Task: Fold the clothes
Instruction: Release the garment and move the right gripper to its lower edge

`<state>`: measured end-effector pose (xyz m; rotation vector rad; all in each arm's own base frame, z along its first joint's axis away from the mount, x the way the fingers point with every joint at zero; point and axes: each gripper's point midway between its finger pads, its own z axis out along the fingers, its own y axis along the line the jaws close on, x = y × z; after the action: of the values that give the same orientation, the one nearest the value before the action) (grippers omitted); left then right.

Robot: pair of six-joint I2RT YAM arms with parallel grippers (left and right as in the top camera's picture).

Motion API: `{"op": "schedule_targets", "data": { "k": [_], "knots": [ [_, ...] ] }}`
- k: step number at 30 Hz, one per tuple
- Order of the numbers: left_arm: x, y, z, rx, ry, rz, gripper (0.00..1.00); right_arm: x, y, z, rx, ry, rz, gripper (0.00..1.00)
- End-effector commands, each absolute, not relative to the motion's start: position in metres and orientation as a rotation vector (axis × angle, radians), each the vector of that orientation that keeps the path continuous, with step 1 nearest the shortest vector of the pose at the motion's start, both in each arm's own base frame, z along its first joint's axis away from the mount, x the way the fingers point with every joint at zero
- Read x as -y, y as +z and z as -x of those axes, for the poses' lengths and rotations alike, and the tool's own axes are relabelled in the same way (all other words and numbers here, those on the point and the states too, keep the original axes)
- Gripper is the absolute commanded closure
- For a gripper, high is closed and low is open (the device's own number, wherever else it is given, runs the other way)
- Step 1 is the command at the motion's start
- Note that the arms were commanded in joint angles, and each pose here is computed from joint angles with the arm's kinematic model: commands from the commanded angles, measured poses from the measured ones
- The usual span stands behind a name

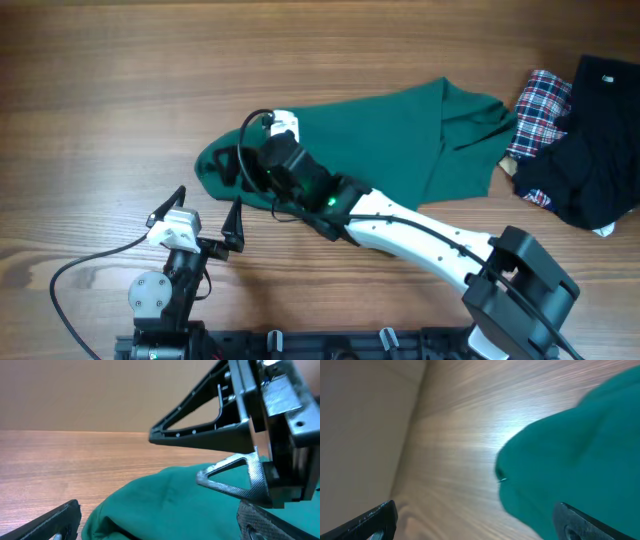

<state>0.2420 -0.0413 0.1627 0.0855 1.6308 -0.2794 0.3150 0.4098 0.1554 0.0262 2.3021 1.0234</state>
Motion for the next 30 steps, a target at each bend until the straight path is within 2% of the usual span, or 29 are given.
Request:
{"op": "schedule_targets", "data": {
  "k": [1,4,7,14,21,24,28,30],
  "knots": [
    [0.042,0.161,-0.242,-1.631,-0.269,-0.101,0.0,-0.374,0.151,-0.351,-2.285,0.884,-0.17,0.0],
    [0.042,0.161,-0.242,-1.631,-0.269,-0.101,0.0,-0.323,0.139,-0.373,-2.349,0.751,-0.288,0.0],
    [0.042,0.161,-0.242,-1.631,-0.269,-0.1,0.0,-0.244,0.116,-0.386,-2.473,0.57,-0.473,0.0],
    [0.042,0.161,-0.242,-1.631,-0.269,-0.101,0.0,-0.132,0.078,-0.368,-2.669,0.312,-0.814,0.0],
    [0.042,0.161,-0.242,-1.631,-0.269,-0.101,0.0,-0.085,0.07,-0.339,-2.757,0.23,-1.063,0.0],
    [0.042,0.161,-0.242,-1.631,-0.269,-0.1,0.0,-0.075,0.078,-0.309,-2.82,0.151,-1.116,0.0],
    [0.042,0.161,-0.242,-1.631,-0.269,-0.1,0.0,-0.054,0.095,-0.257,-2.84,-0.049,-1.327,0.0],
    [0.042,0.161,-0.242,-1.631,-0.269,-0.101,0.0,-0.053,0.101,-0.245,-2.856,-0.063,-1.341,0.0]
  ]
}}
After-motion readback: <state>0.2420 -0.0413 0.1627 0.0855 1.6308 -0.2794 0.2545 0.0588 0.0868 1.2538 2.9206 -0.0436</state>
